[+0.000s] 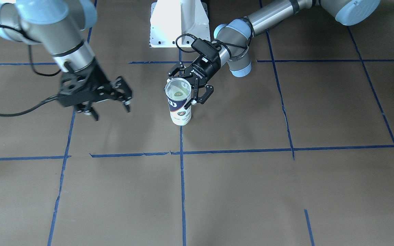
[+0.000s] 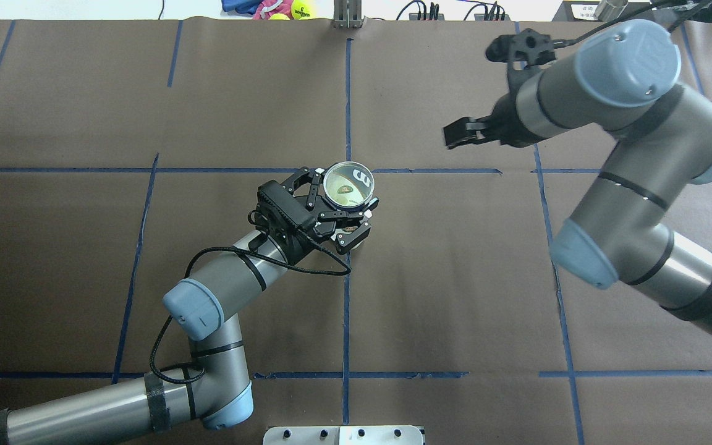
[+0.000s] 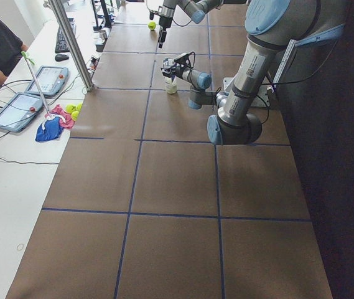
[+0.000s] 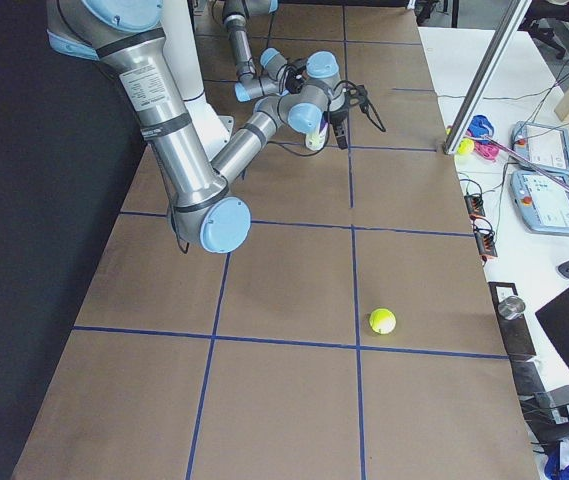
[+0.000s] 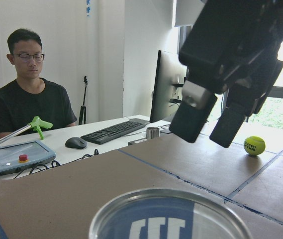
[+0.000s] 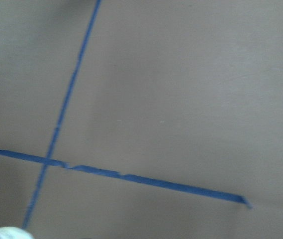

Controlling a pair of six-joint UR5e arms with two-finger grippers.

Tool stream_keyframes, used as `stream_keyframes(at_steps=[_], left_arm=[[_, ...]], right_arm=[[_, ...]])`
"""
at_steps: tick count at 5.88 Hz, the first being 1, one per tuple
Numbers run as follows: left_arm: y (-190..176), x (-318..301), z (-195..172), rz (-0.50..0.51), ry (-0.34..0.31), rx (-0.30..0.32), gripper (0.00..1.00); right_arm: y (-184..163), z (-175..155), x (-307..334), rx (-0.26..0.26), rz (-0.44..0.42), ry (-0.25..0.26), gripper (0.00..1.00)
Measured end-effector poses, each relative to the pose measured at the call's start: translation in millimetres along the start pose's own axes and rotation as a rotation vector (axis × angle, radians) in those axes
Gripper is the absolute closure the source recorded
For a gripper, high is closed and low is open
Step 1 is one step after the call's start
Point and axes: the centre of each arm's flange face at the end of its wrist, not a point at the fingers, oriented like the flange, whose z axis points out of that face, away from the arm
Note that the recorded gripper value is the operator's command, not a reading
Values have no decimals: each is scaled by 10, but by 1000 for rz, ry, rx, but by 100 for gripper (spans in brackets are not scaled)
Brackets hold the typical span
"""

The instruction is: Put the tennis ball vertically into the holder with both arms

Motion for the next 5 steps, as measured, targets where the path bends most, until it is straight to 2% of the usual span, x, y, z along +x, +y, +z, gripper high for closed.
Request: stream_keyframes(at_steps=[1,2,4,5], left_arm=[[-13,1,-5,-2,1,3,8],[-26,3,-9,-3,2,5,8],[-33,5,-9,-4,2,6,8],[-33,4,-10,-4,2,6,8]], right_arm=[[-20,142,851,-44,-74,98,2],[-87,276,1716,-106,-99,172,2],[-249,355,3286,-190,-31,296,6],[-229,358,3797,-220,11,332,10]])
